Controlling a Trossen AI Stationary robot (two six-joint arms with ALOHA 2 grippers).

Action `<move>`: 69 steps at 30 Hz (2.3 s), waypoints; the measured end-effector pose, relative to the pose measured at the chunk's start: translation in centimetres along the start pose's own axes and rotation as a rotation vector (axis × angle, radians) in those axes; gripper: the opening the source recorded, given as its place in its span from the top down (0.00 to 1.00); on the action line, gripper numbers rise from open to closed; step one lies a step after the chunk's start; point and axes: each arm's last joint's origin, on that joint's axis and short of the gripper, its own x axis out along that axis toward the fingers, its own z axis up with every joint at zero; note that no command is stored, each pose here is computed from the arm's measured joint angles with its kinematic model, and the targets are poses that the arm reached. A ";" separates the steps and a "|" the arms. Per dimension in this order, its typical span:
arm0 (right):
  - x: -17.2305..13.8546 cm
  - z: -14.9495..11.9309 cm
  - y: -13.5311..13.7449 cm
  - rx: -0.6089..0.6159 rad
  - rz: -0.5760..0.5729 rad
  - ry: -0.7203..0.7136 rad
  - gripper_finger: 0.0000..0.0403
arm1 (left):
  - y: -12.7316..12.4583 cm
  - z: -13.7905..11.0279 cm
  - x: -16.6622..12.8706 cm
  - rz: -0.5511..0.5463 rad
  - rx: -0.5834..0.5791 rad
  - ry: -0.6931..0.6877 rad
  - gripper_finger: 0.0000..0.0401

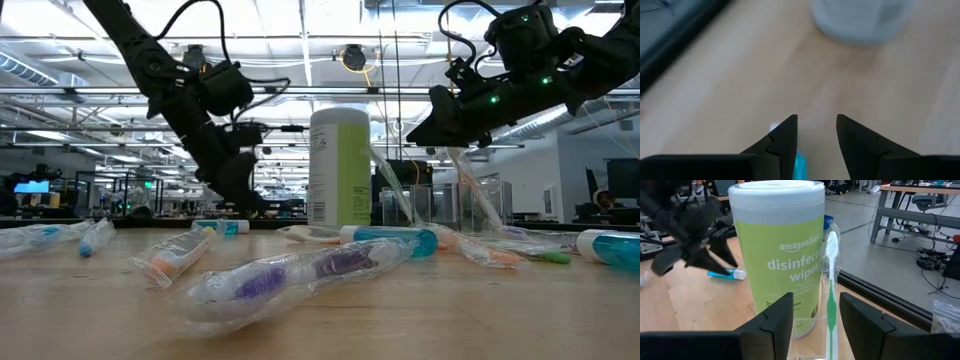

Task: Pick & Place toothbrushing station
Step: Put the blue mouthwash into the transparent organizer

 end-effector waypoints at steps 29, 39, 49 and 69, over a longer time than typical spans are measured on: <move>0.0 0.0 0.0 0.000 0.000 -0.001 0.61 | 2.1 -1.1 2.3 0.076 -0.043 0.121 0.38; 0.0 0.0 0.0 0.001 0.001 -0.001 0.61 | 1.7 -1.1 2.9 0.067 -0.063 0.103 0.64; 0.0 0.1 0.0 0.011 0.002 -0.008 0.61 | 0.9 -0.6 3.0 0.043 -0.057 0.045 0.76; -0.7 2.7 1.8 0.144 0.548 -0.225 0.61 | -6.5 7.2 -7.0 -0.354 0.039 -0.793 0.73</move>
